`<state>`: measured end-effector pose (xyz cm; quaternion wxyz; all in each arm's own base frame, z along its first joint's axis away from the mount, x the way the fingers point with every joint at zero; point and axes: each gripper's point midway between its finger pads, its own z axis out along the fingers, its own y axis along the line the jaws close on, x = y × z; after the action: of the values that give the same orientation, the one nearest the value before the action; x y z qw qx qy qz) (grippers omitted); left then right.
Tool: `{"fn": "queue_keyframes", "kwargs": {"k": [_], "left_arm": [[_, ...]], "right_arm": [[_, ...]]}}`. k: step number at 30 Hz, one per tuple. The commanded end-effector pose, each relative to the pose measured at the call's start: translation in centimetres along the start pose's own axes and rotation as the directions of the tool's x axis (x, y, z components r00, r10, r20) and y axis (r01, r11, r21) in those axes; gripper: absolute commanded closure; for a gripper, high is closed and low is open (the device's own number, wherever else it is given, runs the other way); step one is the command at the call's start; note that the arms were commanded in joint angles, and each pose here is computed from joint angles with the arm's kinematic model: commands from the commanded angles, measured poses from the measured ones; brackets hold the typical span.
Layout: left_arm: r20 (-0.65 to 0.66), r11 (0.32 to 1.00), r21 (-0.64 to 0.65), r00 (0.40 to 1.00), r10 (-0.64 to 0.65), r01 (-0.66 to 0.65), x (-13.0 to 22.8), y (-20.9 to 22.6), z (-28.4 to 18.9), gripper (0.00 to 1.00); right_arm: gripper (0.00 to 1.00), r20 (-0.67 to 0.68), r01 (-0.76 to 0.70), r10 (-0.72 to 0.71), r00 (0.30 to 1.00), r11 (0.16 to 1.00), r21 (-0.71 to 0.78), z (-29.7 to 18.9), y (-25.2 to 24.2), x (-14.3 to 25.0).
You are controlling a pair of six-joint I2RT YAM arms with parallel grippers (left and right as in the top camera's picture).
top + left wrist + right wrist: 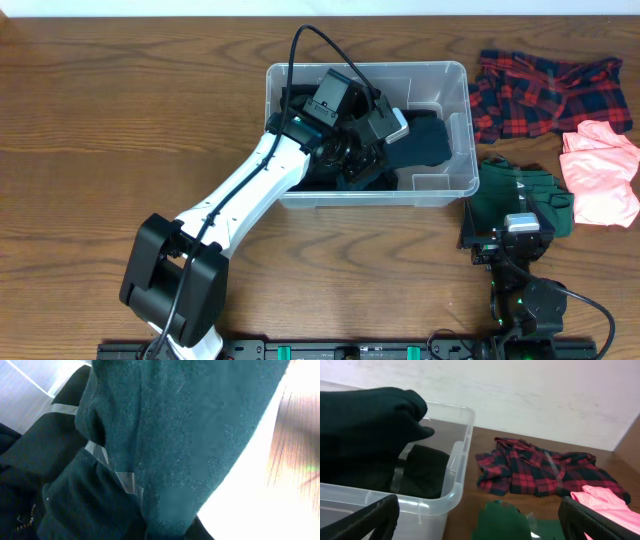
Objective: Pack container
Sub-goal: 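Lower the garment into the bin and open the left gripper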
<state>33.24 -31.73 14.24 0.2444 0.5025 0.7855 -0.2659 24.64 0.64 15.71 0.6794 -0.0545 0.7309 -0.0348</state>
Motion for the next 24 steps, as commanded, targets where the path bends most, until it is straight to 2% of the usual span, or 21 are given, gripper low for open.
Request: {"fn": "queue_keyframes", "kwargs": {"k": [1, 3, 5, 11, 16, 17, 19, 22, 24], "left_arm": [[0.033, 1.000, 0.011, 0.999, 0.026, -0.026, -1.3, -0.4, -0.5, 0.52], [0.035, 0.999, 0.012, 0.999, 0.031, -0.031, -1.4, -0.5, -0.4, 0.36], [0.043, 0.999, 0.009, 0.998, 0.036, -0.036, -1.6, -0.5, -0.5, 0.27], [0.144, 0.995, -0.050, 0.985, 0.096, -0.090, -4.5, 0.1, -2.5, 0.25], [0.213, 0.980, -0.194, 0.973, 0.085, -0.042, -6.5, 2.4, -5.9, 0.25], [0.212, 0.973, -0.227, 0.974, 0.084, -0.034, -6.4, 2.9, -6.5, 0.31], [0.215, 0.965, -0.260, 0.973, 0.082, -0.024, -6.5, 3.5, -7.4, 0.51], [0.222, 0.959, -0.282, 0.975, 0.030, 0.035, -6.3, 4.1, -7.8, 0.94], [0.212, 0.941, -0.326, 0.977, -0.017, 0.087, -5.8, 5.0, -8.1, 0.94]], "right_arm": [[0.01, -0.003, 0.014, -0.014, 1.000, 1.000, 0.019, 0.0, -0.4, 0.1], [0.01, -0.003, 0.014, -0.014, 1.000, 1.000, 0.019, 0.0, -0.4, 0.1], [0.01, -0.003, 0.014, -0.014, 1.000, 1.000, 0.019, 0.0, -0.4, 0.1], [0.01, -0.003, 0.014, -0.014, 1.000, 1.000, 0.019, 0.0, -0.4, 0.1], [0.01, -0.003, 0.014, -0.014, 1.000, 1.000, 0.019, 0.0, -0.4, 0.1], [0.01, -0.003, 0.014, -0.014, 1.000, 1.000, 0.019, 0.0, -0.4, 0.1], [0.01, -0.003, 0.014, -0.014, 1.000, 1.000, 0.019, 0.0, -0.4, 0.1], [0.01, -0.003, 0.014, -0.014, 1.000, 1.000, 0.019, 0.0, -0.4, 0.1], [0.01, -0.003, 0.014, -0.014, 1.000, 1.000, 0.019, 0.0, -0.4, 0.1]]}}
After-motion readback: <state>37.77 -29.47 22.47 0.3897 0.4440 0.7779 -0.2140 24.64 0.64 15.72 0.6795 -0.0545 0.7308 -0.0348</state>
